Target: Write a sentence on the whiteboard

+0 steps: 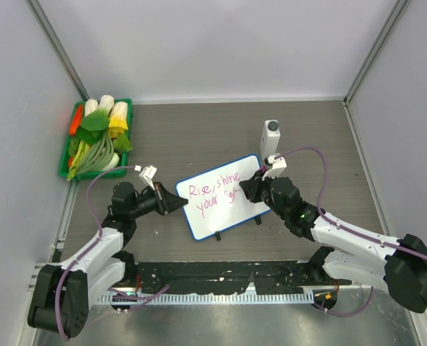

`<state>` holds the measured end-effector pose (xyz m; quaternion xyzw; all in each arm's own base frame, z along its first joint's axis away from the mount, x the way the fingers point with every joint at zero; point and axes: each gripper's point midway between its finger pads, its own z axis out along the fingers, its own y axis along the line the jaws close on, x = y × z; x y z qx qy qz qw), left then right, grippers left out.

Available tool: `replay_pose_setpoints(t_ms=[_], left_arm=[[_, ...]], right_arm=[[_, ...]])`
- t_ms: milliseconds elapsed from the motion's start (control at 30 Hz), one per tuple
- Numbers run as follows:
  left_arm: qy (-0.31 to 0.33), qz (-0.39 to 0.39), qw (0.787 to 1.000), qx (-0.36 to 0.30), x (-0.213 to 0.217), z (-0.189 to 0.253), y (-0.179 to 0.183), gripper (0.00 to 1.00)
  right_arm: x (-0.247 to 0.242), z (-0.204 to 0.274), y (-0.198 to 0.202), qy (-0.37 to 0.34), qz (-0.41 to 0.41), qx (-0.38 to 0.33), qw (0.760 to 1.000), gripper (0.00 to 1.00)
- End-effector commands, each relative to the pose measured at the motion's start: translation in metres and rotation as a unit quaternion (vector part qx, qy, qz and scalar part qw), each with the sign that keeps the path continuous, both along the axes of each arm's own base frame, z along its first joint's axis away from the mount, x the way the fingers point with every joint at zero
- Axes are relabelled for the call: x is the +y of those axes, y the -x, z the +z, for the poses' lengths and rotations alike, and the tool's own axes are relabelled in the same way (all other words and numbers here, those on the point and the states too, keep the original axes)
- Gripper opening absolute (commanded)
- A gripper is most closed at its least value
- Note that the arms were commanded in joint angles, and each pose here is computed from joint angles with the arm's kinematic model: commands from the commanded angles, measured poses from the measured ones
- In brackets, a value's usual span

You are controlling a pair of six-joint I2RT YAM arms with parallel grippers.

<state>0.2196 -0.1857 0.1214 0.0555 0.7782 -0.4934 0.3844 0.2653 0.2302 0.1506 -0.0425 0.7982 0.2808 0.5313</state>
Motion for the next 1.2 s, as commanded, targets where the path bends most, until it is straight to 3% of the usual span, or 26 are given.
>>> replay_pose_setpoints(t_ms=[0,467,833,1167], left_arm=[[-0.027,0.023,0.998,-0.042,0.008,-0.001,-0.013,0.0],[-0.027,0.024,0.998,-0.044,0.008,-0.001,-0.013,0.0],[-0.027,0.023,0.998,-0.042,0.008,-0.002,-0.012,0.0],[-0.028,0.022,0.998,-0.041,0.008,-0.002,-0.012,0.0]], right_arm=[[-0.003,0.002,0.001,0.007,-0.002,-0.001,1.0,0.01],[-0.008,-0.006,0.01,0.003,0.002,0.008,1.0,0.01],[0.006,0.047,0.006,-0.047,0.019,-0.032,0.998,0.01],[0.005,0.035,-0.008,-0.016,-0.003,-0.026,1.0,0.01]])
